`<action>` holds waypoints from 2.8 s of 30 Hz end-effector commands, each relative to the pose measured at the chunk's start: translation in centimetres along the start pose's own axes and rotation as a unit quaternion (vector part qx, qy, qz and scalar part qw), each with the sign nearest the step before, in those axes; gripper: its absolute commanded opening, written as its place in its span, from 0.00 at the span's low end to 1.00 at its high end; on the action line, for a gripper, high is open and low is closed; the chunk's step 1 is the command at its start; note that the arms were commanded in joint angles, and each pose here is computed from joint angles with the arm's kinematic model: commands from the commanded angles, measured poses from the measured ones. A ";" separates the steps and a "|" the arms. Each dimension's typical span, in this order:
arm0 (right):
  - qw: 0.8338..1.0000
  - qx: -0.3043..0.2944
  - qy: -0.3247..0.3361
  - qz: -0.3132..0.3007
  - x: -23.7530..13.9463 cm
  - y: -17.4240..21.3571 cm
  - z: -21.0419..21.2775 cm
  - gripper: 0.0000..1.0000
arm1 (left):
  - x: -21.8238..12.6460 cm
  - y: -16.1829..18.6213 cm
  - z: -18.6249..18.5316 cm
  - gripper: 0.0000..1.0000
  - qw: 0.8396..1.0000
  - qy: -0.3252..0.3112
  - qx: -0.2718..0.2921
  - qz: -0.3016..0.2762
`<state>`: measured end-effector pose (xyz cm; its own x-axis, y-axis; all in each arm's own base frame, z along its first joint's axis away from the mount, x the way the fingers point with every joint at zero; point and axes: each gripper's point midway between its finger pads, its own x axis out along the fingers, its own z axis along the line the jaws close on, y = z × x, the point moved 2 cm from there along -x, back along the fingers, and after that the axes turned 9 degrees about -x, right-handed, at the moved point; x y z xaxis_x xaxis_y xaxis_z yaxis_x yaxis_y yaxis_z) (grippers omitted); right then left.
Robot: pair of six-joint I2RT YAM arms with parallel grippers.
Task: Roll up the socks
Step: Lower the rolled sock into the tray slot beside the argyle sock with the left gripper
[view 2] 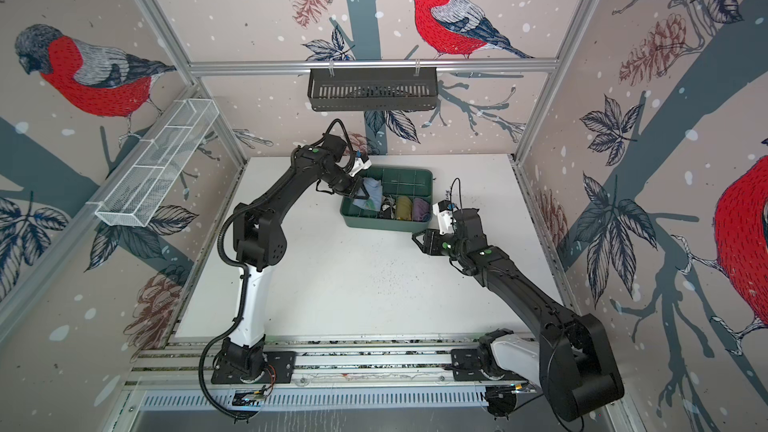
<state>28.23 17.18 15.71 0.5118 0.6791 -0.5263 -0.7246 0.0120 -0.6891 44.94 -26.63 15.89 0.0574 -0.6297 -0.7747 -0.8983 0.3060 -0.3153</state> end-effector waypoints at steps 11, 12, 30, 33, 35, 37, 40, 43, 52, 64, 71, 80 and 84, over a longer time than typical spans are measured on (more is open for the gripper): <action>1.000 -0.003 -0.001 -0.001 -0.1 0.2 -0.5 0.48 | 1.6 0.6 2.4 0.00 0.998 -0.030 -0.028 0.037; 1.000 -0.002 0.000 0.001 -0.1 0.3 -0.6 0.48 | 1.7 0.6 2.6 0.00 0.998 -0.036 -0.029 0.040; 1.000 0.004 -0.002 0.004 0.3 0.6 -0.9 0.48 | 5.0 2.5 2.2 0.00 0.981 -0.172 -0.013 0.087; 1.000 0.003 -0.003 0.003 0.2 0.7 -0.8 0.48 | 5.6 2.7 2.5 0.00 0.977 -0.192 -0.021 0.091; 1.000 0.003 -0.003 0.002 0.1 0.8 -0.8 0.48 | 5.9 2.8 2.7 0.00 0.975 -0.200 -0.024 0.092; 1.000 0.003 -0.002 0.002 0.1 0.8 -0.8 0.48 | 6.3 2.9 2.9 0.00 0.973 -0.212 -0.025 0.093; 1.000 0.005 -0.004 0.002 0.2 0.9 -0.9 0.47 | 6.6 2.5 3.2 0.00 0.970 -0.227 -0.030 0.083; 1.000 0.008 -0.007 0.003 0.4 1.0 -0.9 0.47 | 6.8 1.7 3.3 0.00 0.971 -0.228 -0.040 0.060; 1.000 0.010 -0.006 0.006 0.5 1.3 -1.1 0.47 | 8.1 -0.5 2.9 0.00 0.977 -0.204 -0.062 0.007; 1.000 0.011 -0.009 0.008 0.6 1.5 -1.2 0.47 | 9.6 0.3 4.5 0.08 0.969 -0.232 -0.086 0.016; 1.000 0.012 -0.011 0.007 0.6 1.6 -1.1 0.47 | 8.9 -0.2 4.1 0.19 0.968 -0.235 -0.086 0.003; 1.000 0.010 -0.012 0.005 0.5 1.4 -1.0 0.47 | 7.5 -0.6 3.8 0.33 0.965 -0.247 -0.083 -0.016; 1.000 0.010 -0.012 0.006 0.5 1.5 -1.0 0.47 | 6.9 -0.9 3.2 0.32 0.966 -0.246 -0.079 -0.024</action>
<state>27.70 16.76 13.51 0.4828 0.6913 -0.5376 -0.7490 0.0080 -0.6625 47.48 -29.25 8.11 0.2417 -0.2271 -0.9434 -0.9487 0.1488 -0.2789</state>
